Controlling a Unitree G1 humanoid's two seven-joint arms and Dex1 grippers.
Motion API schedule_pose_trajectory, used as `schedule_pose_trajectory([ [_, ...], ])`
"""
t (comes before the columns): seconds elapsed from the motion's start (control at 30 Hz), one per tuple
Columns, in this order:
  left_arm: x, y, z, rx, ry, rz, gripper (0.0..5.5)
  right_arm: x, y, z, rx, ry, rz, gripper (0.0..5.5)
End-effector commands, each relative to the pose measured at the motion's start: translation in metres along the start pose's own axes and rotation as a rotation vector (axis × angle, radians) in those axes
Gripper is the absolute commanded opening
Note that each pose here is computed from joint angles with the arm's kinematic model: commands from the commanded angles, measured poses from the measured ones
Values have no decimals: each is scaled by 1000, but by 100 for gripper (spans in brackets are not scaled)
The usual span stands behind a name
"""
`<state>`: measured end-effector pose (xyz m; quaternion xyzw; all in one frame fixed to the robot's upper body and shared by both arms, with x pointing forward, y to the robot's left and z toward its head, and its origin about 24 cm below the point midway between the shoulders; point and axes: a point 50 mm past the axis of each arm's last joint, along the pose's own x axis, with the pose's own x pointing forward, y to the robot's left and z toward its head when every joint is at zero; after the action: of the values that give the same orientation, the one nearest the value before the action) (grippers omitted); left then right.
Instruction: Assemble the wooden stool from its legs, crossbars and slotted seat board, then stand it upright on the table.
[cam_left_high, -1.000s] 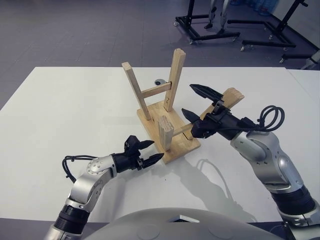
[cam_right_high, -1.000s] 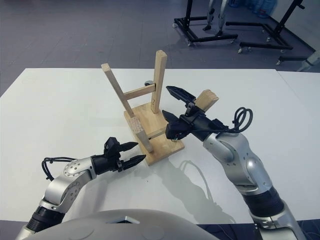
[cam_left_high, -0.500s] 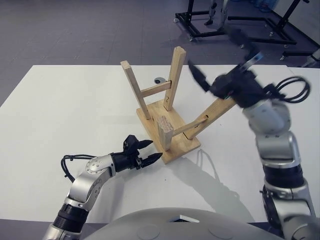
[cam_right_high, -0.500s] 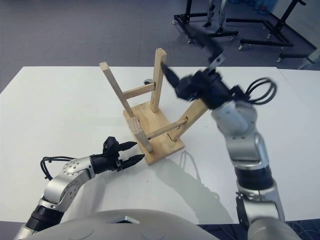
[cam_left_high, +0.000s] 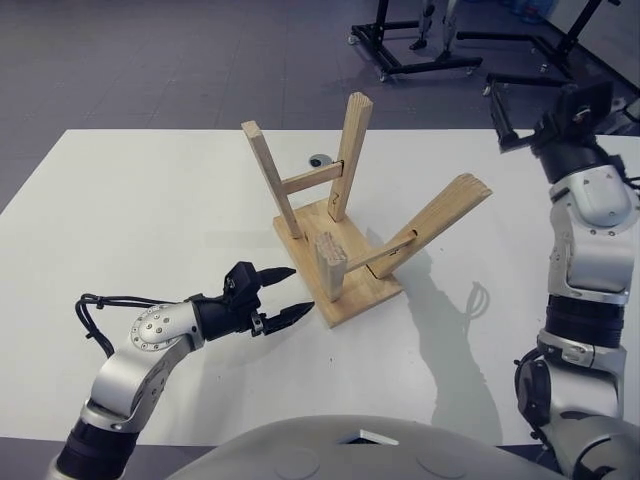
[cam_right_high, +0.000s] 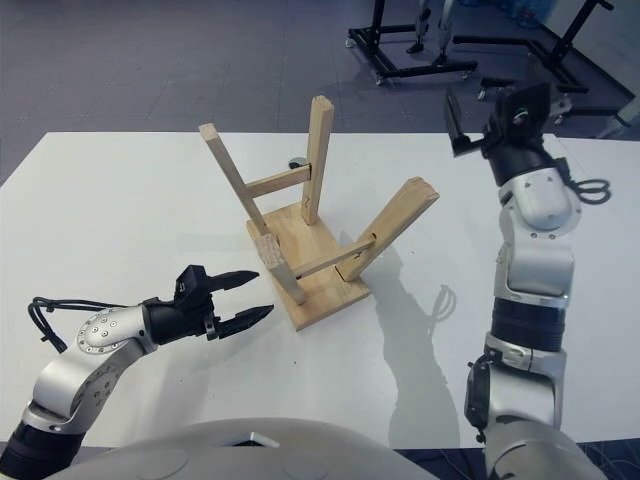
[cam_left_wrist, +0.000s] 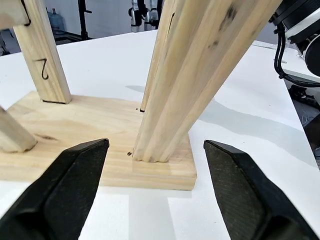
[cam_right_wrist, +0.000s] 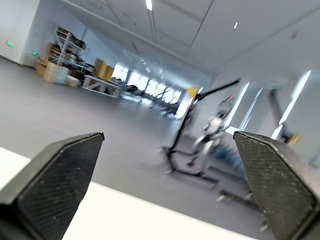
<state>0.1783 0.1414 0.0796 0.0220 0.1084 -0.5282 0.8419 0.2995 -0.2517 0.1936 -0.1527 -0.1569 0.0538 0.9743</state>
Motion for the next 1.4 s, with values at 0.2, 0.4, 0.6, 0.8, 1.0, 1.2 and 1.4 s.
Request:
schedule_pose_trajectory([
  [0.2, 7, -15, 25, 189, 10, 144, 348, -24, -20, -45, 373, 219, 249, 479],
  [0.4, 21, -32, 41, 216, -64, 181, 348, -23, -35, -50, 387, 301, 356, 479],
  [0.6, 23, -39, 52, 230, -113, 167, 348, -11, -37, -48, 370, 316, 413, 479],
  [0.8, 20, -51, 55, 230, -99, 137, 348, -12, -36, -52, 362, 333, 425, 479],
  [1.0, 19, -56, 57, 215, -84, 126, 348, -9, -20, -53, 360, 343, 478, 479],
  [1.2, 22, -41, 67, 203, -127, 185, 348, -19, 0, -54, 392, 321, 477, 479],
  [1.4, 28, -29, 71, 172, -128, 199, 348, -40, 28, -55, 412, 310, 473, 479],
])
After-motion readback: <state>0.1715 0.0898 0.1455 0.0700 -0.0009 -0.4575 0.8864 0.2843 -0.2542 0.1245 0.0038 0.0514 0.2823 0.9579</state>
